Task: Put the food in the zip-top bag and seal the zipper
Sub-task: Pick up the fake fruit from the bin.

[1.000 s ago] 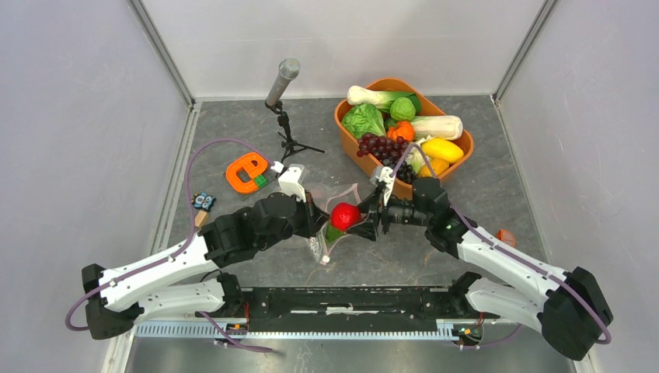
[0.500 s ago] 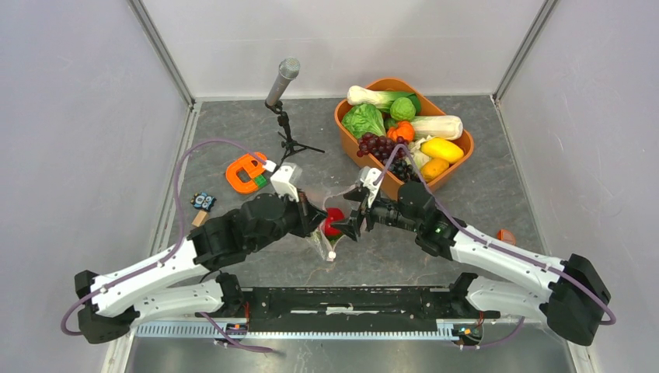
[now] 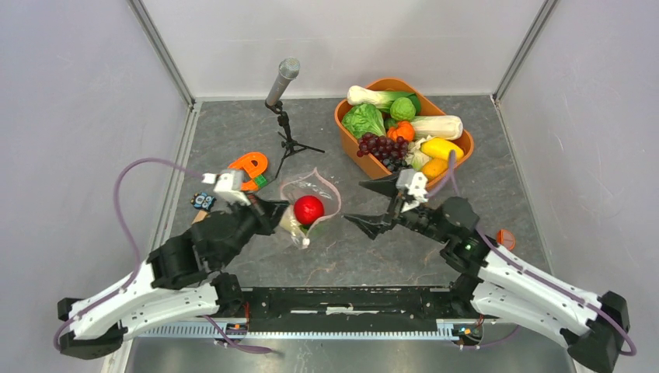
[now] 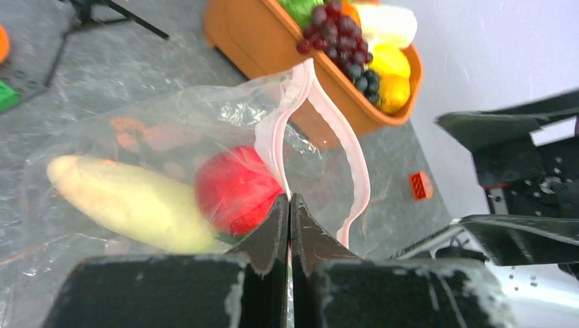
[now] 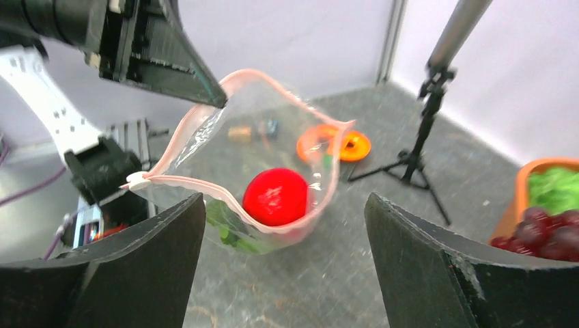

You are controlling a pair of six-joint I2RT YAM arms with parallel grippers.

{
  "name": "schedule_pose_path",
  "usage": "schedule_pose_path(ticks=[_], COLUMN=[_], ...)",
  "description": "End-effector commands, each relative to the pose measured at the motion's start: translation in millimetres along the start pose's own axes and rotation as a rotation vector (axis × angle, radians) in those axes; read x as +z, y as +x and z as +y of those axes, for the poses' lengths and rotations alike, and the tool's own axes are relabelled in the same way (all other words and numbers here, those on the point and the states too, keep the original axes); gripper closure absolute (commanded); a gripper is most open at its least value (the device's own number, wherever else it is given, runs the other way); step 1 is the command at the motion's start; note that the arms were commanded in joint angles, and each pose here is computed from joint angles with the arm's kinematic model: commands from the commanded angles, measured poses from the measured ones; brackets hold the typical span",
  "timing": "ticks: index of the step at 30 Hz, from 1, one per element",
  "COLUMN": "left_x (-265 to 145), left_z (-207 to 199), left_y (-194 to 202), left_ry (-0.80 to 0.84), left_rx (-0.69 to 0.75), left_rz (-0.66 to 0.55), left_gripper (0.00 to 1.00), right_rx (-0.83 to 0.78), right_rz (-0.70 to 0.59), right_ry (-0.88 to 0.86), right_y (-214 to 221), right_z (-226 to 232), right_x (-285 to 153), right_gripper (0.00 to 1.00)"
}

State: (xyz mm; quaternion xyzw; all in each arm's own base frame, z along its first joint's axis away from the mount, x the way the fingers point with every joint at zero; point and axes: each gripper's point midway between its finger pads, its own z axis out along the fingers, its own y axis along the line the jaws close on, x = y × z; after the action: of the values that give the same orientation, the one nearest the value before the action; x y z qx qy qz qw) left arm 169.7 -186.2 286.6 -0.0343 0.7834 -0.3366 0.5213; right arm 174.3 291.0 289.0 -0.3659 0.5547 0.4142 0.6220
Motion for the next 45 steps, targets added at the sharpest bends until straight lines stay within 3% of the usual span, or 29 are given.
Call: schedule_pose_path(ticks=[1,5,8,11,14,16,20,24,30,35,41,45], left_x=[-25.8,-35.2,-29.3,-28.0,-27.0,-23.7,-19.7,-21.2,-19.9,-16.5,-7.1,-2.8], left_z=[36.0,45.0,5.2,0.3,-29.2,-34.3,-10.9,-10.7,-4.1,-14.1,-23.4,-29.2], left_y=[-41.5,-42.9,-36.7,-36.9,-33.8,-29.4,-35.3,-27.4,-10.6,-5.8,4.3,10.6], left_ry=[-0.097,-0.124,0.056,-0.002,0.117,0.106,-0.048,0.012,0.009,0.042,0.064,0.087], left_rx=[-0.089,-0.102,0.007,0.119,0.229,0.282,0.276,0.203,0.191,0.226,0.238,0.228], left_rz=[-0.204,-0.195,-0.124,-0.028,0.044,0.106,0.089,0.055,0.097,0.134,0.172,0.186], left_gripper=[0.98,0.98,0.98,0.98,0.98,0.98,0.98,0.98,0.98,0.98,0.98,0.98], right_rx=[-0.058,-0.017,0.032,0.020,-0.039,-0.065,-0.063,-0.015,0.103,0.122,0.194,0.215], right_rz=[-0.149,-0.072,-0.005,0.039,0.122,0.179,0.309,0.387,0.483,0.521,0.572,0.618], right_ry=[0.127,0.350,0.522,0.679,0.782,0.825,0.806,0.788,0.692,0.761,0.693,0.775], right_y=[-44.8,-24.4,-8.3,-12.9,-25.0,-32.6,-26.3,-3.2,42.1,64.2,90.3,100.9], right_z=[-17.4,-55.7,-82.7,-107.7,-129.8,-146.3,-176.0,-198.6,-210.8,-230.4,-230.6,-234.1], right_x=[-15.7,-23.3,-31.2,-41.3,-47.5,-49.5,-43.9,-46.8,-42.9,-54.2,-50.8,-66.9], right_gripper=[0.09,0.09,0.09,0.08,0.07,0.07,0.05,0.05,0.07,0.07,0.08,0.16])
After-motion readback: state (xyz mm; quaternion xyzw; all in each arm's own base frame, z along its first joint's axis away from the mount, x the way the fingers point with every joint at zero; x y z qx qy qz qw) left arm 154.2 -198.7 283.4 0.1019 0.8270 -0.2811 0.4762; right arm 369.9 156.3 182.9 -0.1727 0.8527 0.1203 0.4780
